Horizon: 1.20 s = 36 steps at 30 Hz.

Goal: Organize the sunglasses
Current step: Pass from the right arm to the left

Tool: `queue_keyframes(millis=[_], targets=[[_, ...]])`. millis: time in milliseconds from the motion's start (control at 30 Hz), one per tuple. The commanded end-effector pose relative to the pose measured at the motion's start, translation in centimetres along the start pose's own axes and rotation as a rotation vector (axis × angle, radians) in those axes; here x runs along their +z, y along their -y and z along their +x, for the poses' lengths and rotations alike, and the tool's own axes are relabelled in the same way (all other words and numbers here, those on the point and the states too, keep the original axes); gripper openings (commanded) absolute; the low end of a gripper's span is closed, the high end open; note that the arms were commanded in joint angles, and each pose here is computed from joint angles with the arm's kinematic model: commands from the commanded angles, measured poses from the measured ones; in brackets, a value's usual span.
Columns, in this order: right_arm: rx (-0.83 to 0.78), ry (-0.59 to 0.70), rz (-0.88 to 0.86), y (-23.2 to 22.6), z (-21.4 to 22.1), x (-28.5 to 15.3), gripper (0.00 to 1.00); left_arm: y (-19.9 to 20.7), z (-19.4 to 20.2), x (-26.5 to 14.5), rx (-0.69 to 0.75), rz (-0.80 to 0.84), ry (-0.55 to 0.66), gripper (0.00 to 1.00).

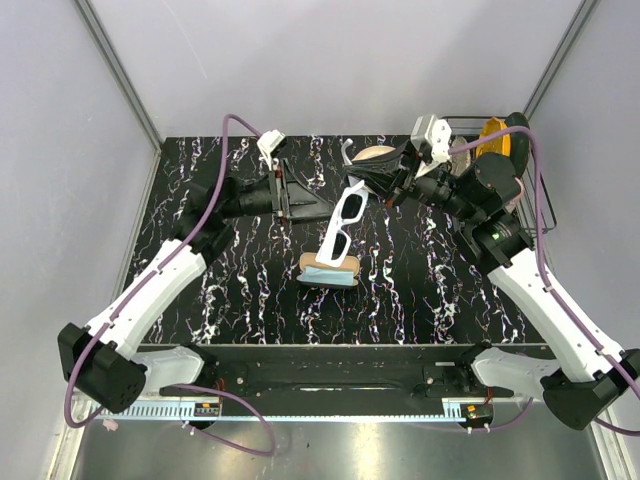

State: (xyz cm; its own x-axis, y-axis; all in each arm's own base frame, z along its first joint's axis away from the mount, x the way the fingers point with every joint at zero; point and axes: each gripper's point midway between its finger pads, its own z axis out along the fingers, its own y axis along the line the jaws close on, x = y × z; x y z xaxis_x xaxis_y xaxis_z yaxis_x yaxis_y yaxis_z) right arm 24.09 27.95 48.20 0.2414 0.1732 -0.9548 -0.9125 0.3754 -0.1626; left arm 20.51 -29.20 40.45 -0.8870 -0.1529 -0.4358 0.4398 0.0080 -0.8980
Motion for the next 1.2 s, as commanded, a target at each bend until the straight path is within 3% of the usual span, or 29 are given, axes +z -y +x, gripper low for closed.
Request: queue_keyframes(millis=[0, 100, 233, 567, 767, 867, 1000, 1033, 1167], targets=[[-0.019, 0.051, -0.024, -0.6, -1.4, 0.3, 0.0, 1.7, 0.9, 0.3, 0.025, 0.045, -0.063, 0.59], [-0.014, 0.043, -0.024, -0.6, -1.0, 0.3, 0.0, 2.2, 1.1, 0.6, 0.038, 0.062, -0.077, 0.54], [-0.005, 0.033, -0.022, -0.6, -0.5, 0.3, 0.0, 2.3, 1.4, 1.0, 0.039, 0.072, -0.098, 0.38], [-0.008, 0.028, -0.002, -0.1, 0.0, 0.4, 0.0, 2.9, 2.9, 1.7, 0.046, 0.105, -0.182, 0.3], [-0.009, 0.022, 0.008, 0.1, 0.3, 0.5, 0.0, 2.9, 3.4, 1.6, 0.059, 0.105, -0.205, 0.3], [-0.012, 0.026, 0.015, 0.2, 0.2, 0.5, 0.0, 2.8, 3.6, 1.5, 0.062, 0.108, -0.213, 0.43], [-0.008, 0.024, 0.014, 0.2, 0.3, 0.5, 0.0, 2.4, 3.9, 1.4, 0.058, 0.109, -0.221, 0.46], [-0.006, 0.023, 0.014, 0.2, 0.4, 0.5, 0.0, 2.3, 3.9, 1.4, 0.054, 0.106, -0.219, 0.38], [-0.002, 0.021, 0.015, 0.2, 0.5, 0.4, 0.0, 2.0, 3.9, 1.5, 0.046, 0.102, -0.221, 0.25]])
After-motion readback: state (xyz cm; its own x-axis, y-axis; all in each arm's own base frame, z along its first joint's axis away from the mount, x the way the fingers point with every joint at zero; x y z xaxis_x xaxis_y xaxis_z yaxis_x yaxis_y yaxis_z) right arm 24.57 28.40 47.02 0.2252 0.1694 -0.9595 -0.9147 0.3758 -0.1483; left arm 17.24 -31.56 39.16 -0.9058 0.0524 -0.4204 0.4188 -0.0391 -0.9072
